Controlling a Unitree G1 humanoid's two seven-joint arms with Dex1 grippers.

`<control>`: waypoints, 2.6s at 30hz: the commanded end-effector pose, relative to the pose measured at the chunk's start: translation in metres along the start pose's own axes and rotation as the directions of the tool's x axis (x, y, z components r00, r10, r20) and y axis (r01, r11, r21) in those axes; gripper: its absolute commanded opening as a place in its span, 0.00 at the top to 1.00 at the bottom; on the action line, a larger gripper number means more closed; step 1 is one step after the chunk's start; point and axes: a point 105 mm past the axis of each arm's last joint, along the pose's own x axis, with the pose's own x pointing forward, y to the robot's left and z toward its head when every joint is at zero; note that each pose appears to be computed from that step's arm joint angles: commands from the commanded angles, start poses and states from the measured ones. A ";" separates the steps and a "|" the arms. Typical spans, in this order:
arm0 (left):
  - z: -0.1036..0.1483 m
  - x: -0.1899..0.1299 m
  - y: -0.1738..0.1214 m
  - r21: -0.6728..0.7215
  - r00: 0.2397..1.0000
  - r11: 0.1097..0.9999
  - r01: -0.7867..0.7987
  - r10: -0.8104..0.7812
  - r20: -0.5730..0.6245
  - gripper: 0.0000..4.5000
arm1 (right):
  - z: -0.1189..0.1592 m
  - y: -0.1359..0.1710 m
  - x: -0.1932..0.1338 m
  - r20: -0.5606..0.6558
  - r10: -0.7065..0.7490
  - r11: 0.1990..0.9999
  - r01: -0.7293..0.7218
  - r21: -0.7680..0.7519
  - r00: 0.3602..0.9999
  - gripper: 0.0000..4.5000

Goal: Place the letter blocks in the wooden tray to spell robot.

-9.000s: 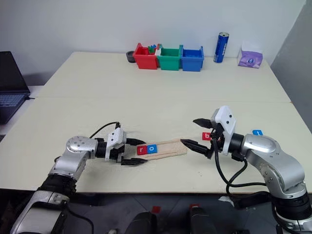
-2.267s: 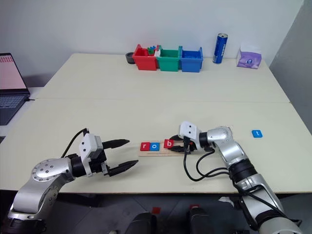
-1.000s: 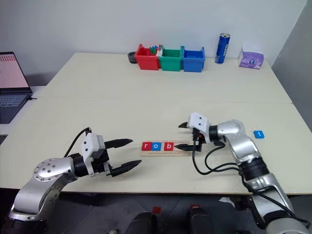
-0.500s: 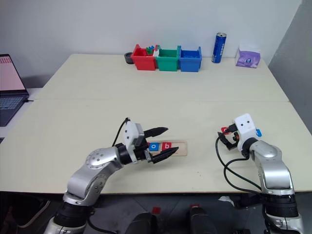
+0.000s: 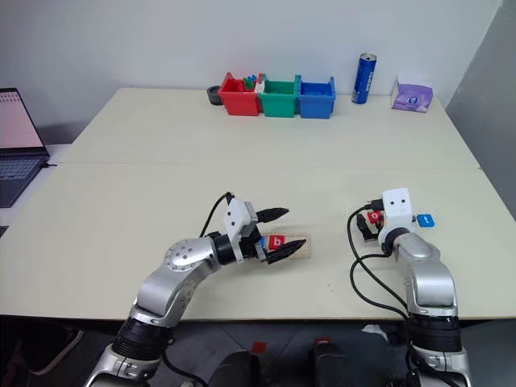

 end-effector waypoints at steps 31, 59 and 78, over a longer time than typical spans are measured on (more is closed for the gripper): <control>0.022 0.007 -0.006 0.021 0.998 1.000 0.018 -0.019 0.063 0.00 | -0.011 0.003 0.004 -0.094 -0.033 0.988 0.047 0.148 0.995 0.68; 0.002 -0.035 -0.029 -0.003 0.987 0.988 0.151 -0.151 -0.062 0.00 | 0.000 0.069 -0.085 -0.201 0.332 0.942 -0.315 0.111 0.922 0.01; 0.001 -0.034 -0.024 0.055 0.961 0.960 0.273 -0.271 -0.053 0.00 | -0.002 0.020 -0.066 -0.274 0.781 0.352 -0.758 -0.549 0.561 0.01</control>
